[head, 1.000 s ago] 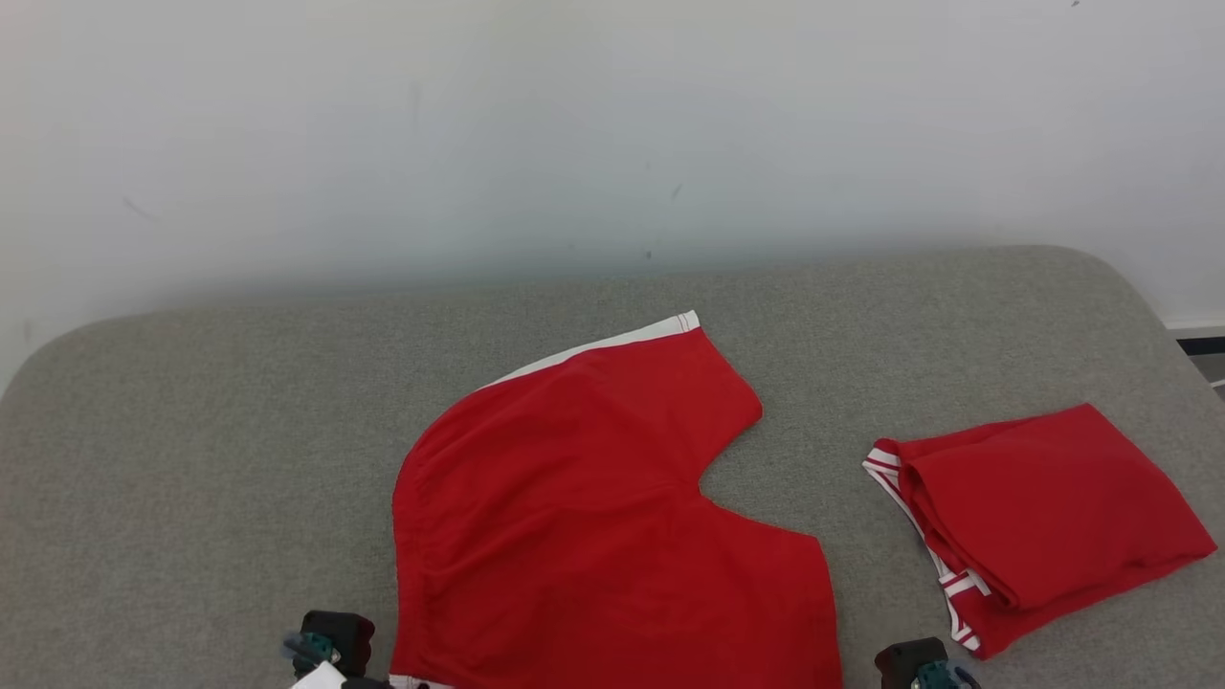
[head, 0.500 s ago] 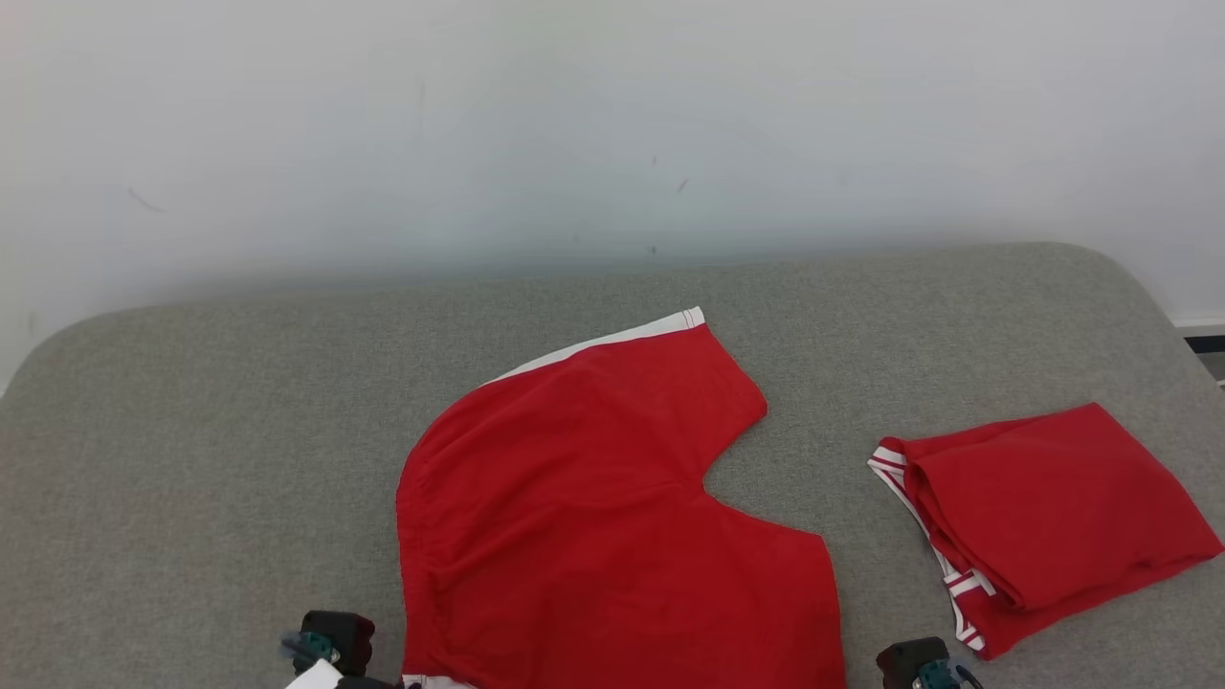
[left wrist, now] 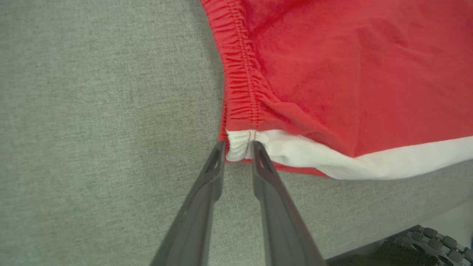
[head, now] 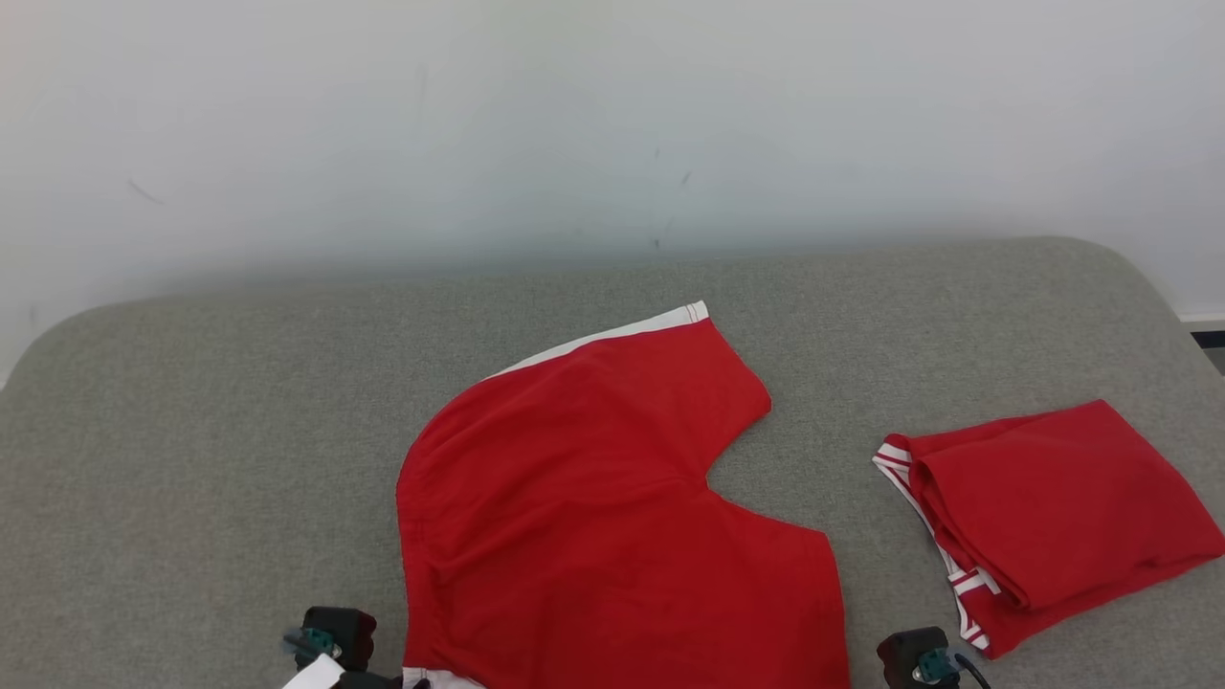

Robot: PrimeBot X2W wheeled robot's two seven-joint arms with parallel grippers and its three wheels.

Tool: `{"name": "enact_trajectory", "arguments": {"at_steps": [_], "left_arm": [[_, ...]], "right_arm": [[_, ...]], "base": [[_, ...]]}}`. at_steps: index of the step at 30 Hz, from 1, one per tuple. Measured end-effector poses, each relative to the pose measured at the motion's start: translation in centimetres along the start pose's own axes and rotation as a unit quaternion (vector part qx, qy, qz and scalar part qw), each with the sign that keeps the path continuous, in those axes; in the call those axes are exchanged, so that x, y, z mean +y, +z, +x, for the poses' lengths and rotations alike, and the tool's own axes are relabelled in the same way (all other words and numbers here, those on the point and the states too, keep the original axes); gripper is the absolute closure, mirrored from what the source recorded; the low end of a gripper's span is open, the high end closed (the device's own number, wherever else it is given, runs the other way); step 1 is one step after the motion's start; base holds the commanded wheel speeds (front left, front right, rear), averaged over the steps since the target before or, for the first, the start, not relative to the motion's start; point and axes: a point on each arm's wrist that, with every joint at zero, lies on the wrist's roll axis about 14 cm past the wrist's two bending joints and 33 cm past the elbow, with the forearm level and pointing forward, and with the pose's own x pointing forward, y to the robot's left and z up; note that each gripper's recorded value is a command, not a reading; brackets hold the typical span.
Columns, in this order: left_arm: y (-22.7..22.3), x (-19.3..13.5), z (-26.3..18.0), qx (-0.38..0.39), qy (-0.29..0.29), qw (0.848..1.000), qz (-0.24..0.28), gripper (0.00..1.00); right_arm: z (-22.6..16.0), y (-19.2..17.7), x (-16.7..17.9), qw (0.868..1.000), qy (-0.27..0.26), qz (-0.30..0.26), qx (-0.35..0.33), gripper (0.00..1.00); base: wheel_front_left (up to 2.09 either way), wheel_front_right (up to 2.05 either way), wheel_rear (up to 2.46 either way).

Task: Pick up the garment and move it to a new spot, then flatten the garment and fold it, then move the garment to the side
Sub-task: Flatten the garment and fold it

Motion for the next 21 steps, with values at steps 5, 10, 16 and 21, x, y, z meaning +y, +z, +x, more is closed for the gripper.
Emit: {"name": "enact_trajectory", "arguments": {"at_steps": [5, 10, 16, 21], "left_arm": [[-0.16, 0.02, 0.06, 0.001, -0.001, 1.0, -0.001, 0.65], [0.14, 0.14, 0.17, -0.001, 0.0, 1.0, -0.002, 0.66], [0.29, 0.22, 0.2, -0.005, 0.001, 1.0, -0.004, 0.69], [0.63, 0.7, 0.12, -0.012, 0.008, 1.0, -0.015, 0.96]], "right_arm": [[0.26, -0.61, 0.13, 1.0, 0.001, -0.001, 0.012, 0.55], [0.39, -0.78, 0.34, 1.0, 0.003, -0.001, 0.017, 0.84], [0.5, -0.23, 0.31, 1.0, 0.003, -0.001, 0.011, 1.0], [0.4, 0.17, 0.22, 1.0, 0.002, 0.003, 0.003, 1.0]], "base": [[0.0, 0.0, 0.0], [0.0, 0.0, 0.0], [0.0, 0.0, 0.0], [0.0, 0.0, 0.0]]}}
